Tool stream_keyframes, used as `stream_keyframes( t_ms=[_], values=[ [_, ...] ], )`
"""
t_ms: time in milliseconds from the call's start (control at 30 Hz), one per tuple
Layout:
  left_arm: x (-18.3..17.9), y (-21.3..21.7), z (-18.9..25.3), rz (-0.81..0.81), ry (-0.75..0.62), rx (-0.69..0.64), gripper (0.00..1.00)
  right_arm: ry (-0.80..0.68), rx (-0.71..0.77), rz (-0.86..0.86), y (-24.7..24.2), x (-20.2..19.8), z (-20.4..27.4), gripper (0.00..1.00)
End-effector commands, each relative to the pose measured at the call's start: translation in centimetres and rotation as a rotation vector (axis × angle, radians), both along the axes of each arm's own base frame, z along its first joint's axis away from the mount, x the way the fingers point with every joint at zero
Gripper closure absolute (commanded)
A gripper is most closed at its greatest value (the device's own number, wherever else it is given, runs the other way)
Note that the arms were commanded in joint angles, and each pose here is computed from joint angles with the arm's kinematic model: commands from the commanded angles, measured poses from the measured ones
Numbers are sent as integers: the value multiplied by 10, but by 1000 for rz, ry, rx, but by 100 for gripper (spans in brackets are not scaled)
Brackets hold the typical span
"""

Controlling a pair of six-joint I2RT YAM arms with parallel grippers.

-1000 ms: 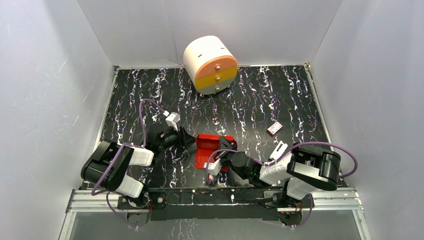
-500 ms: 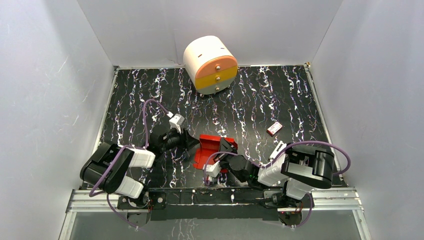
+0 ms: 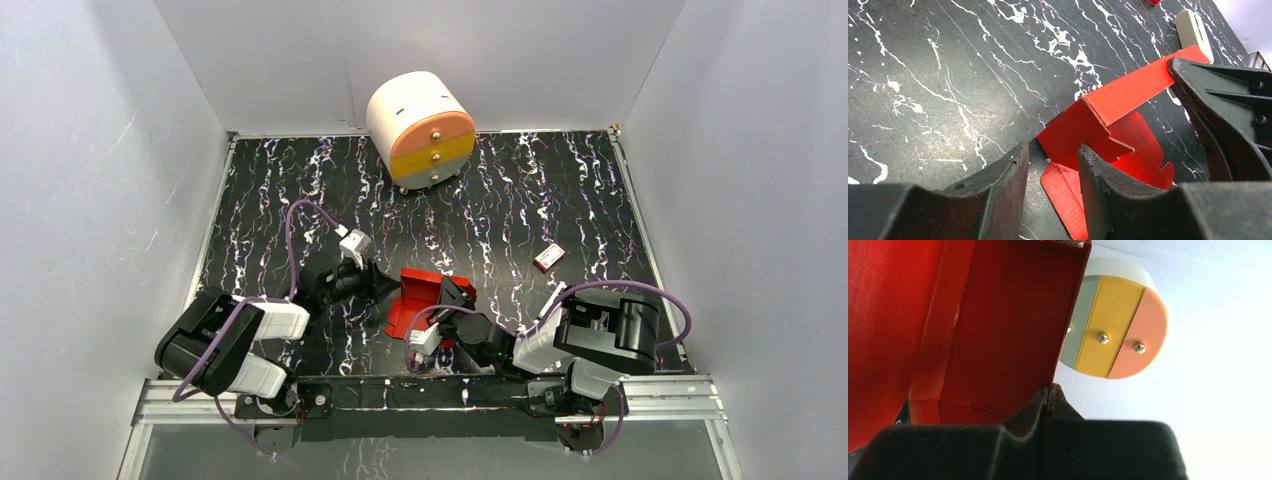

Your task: Fold the paper box

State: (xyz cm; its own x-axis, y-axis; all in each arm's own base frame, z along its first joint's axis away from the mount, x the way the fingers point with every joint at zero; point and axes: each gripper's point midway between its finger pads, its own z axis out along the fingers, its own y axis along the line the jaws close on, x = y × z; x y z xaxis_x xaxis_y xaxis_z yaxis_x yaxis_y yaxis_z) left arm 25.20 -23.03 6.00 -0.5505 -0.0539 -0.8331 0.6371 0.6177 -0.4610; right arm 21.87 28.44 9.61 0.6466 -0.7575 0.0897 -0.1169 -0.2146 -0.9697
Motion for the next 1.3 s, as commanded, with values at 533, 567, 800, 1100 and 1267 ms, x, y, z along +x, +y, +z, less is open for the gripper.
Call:
stream_keyframes(
  t_ms=[533, 567, 800, 1100, 1267],
  values=[
    [-1, -15, 15, -85, -96, -7, 60, 34, -64, 67, 4, -12, -20, 100],
    [2, -15, 15, -73, -103, -2, 60, 35, -65, 67, 4, -12, -20, 100],
    [15, -15, 12, -35, -122, 27, 61, 50, -67, 81, 6, -14, -25, 100],
    [27, -14, 15, 49, -186, 44, 60, 73, -64, 90, 8, -16, -26, 100],
    [33, -13, 12, 91, -214, 55, 64, 86, -55, 94, 8, -17, -26, 100]
  ],
)
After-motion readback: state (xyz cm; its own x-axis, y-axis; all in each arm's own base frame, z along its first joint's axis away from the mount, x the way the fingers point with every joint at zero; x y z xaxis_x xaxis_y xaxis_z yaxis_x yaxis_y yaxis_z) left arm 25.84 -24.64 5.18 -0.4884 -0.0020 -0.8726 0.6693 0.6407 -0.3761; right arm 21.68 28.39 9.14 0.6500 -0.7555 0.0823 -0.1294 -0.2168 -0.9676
